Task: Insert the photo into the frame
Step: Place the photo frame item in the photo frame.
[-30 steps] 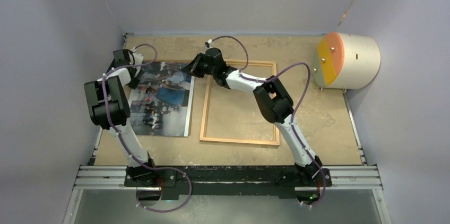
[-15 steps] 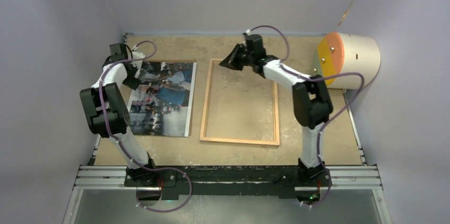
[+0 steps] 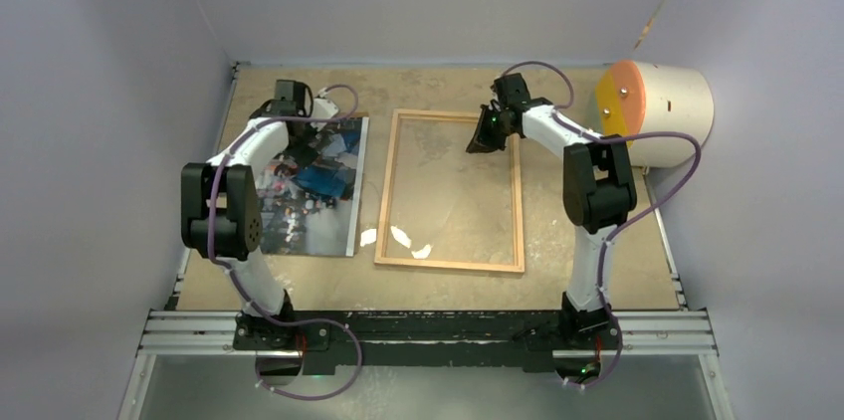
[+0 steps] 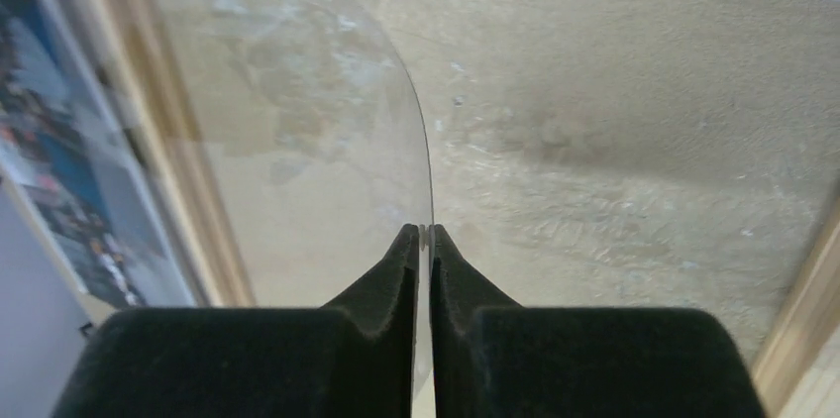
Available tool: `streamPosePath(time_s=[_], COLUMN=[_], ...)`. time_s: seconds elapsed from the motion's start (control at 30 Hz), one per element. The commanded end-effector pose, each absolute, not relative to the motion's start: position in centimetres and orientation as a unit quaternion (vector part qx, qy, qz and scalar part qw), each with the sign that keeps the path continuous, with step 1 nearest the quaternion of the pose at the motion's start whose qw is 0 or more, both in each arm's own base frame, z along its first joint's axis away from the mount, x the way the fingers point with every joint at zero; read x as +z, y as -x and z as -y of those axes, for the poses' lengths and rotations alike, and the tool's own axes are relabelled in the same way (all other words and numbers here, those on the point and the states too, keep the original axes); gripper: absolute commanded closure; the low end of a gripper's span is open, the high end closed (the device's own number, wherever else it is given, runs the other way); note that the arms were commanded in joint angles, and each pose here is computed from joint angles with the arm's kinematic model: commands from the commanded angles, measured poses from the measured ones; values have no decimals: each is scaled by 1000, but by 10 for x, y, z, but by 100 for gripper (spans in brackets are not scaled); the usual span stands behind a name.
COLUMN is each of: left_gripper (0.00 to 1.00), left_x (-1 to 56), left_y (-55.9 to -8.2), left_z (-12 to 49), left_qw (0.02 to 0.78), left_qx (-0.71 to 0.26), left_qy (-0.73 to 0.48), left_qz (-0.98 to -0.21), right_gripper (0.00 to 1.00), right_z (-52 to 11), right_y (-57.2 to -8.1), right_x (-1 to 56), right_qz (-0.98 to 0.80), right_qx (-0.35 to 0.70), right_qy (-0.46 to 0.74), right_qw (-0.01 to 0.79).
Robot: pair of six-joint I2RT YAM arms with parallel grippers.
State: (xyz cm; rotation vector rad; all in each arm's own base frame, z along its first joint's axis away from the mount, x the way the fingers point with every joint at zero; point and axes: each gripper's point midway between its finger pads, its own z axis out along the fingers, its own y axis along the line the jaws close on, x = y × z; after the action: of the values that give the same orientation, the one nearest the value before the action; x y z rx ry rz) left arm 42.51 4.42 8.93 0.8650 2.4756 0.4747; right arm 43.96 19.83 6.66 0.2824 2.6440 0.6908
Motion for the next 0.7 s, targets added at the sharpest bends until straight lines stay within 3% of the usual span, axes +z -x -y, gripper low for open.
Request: streamPosePath(time_s=[0.0, 0.07, 0.13, 0.23, 0.43, 0.67], left_gripper=[0, 0, 0, 0, 0, 0], left_x=[73, 61, 54, 51, 52, 48], left_y=[-430, -434, -436, -435, -432, -429], left_z=[-24, -20, -16, -12, -12, -8], left_qw=[235, 224, 220, 221, 221, 220], left_qx=[183, 182, 182, 180, 180, 172], left_qy=[-326, -327, -328, -332, -336, -334], left_qz=[-897, -900, -901, -899, -897, -900], right_gripper=[81, 55, 37, 20, 5, 2], right_z=[-182, -181, -180, -177, -189, -218], right_y=[-438, -437, -435, -432, -396, -315], right_x=[67, 67, 69, 80, 83, 64], right_qz=[-956, -954, -952, -947, -934, -915], right_qx=[210, 211, 214, 220, 275, 343], right_qy=[-87, -97, -109, -119, -126, -159], right_qw=[186, 187, 190, 201, 192, 143])
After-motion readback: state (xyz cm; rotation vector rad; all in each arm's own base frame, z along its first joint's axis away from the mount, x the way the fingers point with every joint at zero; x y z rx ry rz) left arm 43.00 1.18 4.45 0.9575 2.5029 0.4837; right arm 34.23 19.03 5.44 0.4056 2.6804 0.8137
